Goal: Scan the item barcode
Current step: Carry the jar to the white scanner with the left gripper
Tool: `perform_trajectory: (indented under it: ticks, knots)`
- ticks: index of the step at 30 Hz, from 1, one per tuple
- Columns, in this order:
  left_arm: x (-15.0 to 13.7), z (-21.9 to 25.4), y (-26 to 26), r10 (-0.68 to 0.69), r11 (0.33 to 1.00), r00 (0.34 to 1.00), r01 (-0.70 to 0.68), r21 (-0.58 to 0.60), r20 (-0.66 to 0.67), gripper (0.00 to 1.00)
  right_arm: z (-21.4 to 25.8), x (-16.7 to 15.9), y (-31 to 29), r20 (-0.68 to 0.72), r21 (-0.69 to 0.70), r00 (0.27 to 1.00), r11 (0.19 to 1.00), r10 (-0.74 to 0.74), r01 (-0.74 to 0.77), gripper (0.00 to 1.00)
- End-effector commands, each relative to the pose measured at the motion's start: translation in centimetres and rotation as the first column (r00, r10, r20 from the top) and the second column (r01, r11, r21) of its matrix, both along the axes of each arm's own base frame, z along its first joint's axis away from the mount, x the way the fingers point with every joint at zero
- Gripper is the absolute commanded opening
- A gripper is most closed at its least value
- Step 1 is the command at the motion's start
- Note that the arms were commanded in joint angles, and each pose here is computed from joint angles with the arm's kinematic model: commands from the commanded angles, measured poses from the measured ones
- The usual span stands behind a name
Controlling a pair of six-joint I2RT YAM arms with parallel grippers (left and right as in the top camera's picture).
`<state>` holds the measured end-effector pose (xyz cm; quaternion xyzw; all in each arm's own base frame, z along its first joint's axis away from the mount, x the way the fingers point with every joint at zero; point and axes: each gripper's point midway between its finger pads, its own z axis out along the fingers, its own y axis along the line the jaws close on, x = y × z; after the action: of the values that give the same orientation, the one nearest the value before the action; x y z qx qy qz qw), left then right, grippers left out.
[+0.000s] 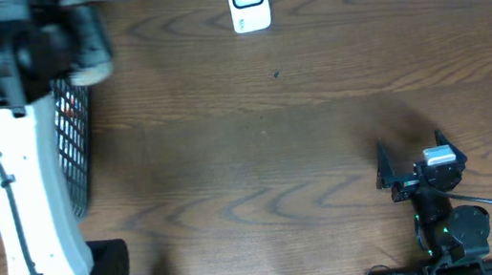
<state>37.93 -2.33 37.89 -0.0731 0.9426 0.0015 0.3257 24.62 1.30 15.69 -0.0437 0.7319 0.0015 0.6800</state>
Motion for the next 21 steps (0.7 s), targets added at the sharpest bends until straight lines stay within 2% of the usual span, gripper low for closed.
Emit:
perform_trajectory:
  ticks: [1, 7, 14, 15, 21]
  knots:
    - [-0.7, -0.8, -4.1, -0.054, 0.998, 0.998, 0.053, -0.026, -0.029, 0.58, -0.1, 0.0, -0.3, -0.003, -0.009, 1.0, 1.0, -0.013, 0.013, 0.99]
    - [-1.7, -7.1, -11.6, -0.22, 0.974, 0.945, 0.227, 0.003, -0.241, 0.59, -0.1, 0.0, -0.3, -0.003, -0.009, 1.0, 1.0, -0.013, 0.013, 0.99]
    - [-3.0, -15.1, -19.4, -0.378, 0.922, 0.802, 0.374, -0.103, -0.462, 0.59, -0.1, 0.0, -0.3, -0.003, -0.009, 1.0, 1.0, -0.013, 0.013, 0.99]
    - [-3.3, -17.6, -21.2, -0.395, 0.909, 0.764, 0.405, -0.097, -0.511, 0.59, -0.1, 0.0, -0.3, -0.003, -0.009, 1.0, 1.0, -0.013, 0.013, 0.99]
    - [-4.1, -23.6, -25.9, -0.444, 0.875, 0.668, 0.467, -0.129, -0.597, 0.59, -0.1, 0.0, -0.3, -0.003, -0.009, 1.0, 1.0, -0.013, 0.013, 0.99]
